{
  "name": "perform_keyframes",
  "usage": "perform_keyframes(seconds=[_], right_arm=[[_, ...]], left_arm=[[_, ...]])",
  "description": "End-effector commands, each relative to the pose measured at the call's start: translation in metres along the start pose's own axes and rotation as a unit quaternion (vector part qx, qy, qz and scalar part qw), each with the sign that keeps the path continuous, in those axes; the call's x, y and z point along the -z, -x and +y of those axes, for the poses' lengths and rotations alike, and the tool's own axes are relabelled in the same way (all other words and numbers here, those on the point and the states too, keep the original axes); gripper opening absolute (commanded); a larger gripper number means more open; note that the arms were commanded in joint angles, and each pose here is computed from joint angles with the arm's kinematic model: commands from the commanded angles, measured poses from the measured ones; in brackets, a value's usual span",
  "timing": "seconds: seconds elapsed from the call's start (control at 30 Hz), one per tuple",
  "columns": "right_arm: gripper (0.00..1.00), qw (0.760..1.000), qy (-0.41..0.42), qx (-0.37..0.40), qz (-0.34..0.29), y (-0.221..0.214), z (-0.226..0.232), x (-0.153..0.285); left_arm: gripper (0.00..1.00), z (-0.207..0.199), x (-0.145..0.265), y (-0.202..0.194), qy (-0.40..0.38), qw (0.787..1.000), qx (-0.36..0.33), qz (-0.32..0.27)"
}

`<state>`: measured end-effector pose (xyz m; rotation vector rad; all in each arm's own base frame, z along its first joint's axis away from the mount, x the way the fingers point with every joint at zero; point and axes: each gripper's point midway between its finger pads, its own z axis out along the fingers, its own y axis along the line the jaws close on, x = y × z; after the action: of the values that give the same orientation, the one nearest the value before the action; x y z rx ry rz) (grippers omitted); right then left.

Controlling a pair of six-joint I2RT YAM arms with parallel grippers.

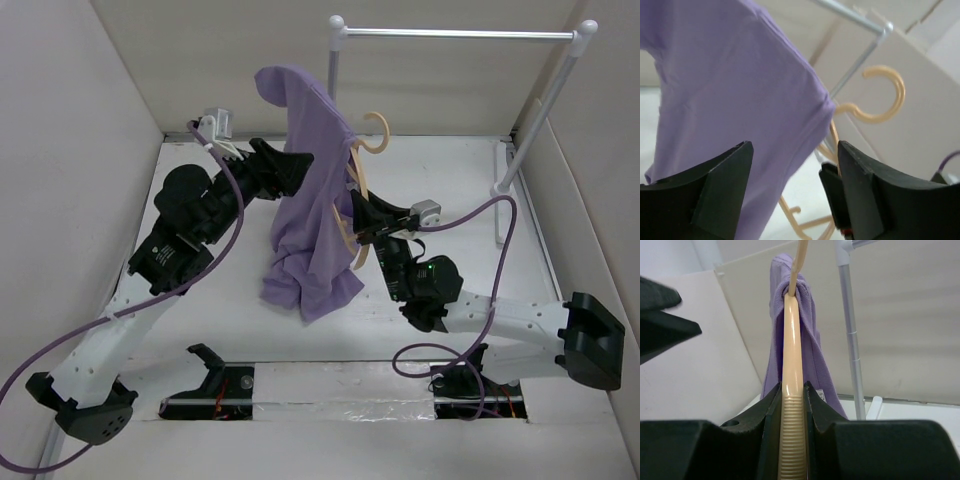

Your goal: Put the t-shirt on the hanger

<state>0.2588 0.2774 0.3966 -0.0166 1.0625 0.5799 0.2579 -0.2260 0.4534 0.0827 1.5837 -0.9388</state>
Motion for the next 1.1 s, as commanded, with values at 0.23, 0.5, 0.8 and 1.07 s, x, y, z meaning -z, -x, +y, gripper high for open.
perform_keyframes(seconds=[0.23,0.5,0.8,1.07], right_arm=[[0.00,0.992,0.000,-0.086,-0.090,0.073,0.000,-0.003],[0.00,0.993,0.015,-0.081,-0.080,0.073,0.003,-0.001],[0.00,0.994,0.012,-0.083,-0.068,0.063,0.005,0.000],[0.00,0.995,0.005,-0.083,-0.061,0.061,0.003,0.000]], left_arm=[[0.85,-0.013,-0.047,0.048,-0.008,0.991,0.079,-0.109],[0.84,-0.026,-0.073,0.044,-0.042,0.989,0.100,-0.100],[0.35,-0.037,-0.053,0.034,-0.105,0.983,0.103,-0.113],[0.56,-0.041,-0.031,0.030,-0.111,0.984,0.099,-0.093]])
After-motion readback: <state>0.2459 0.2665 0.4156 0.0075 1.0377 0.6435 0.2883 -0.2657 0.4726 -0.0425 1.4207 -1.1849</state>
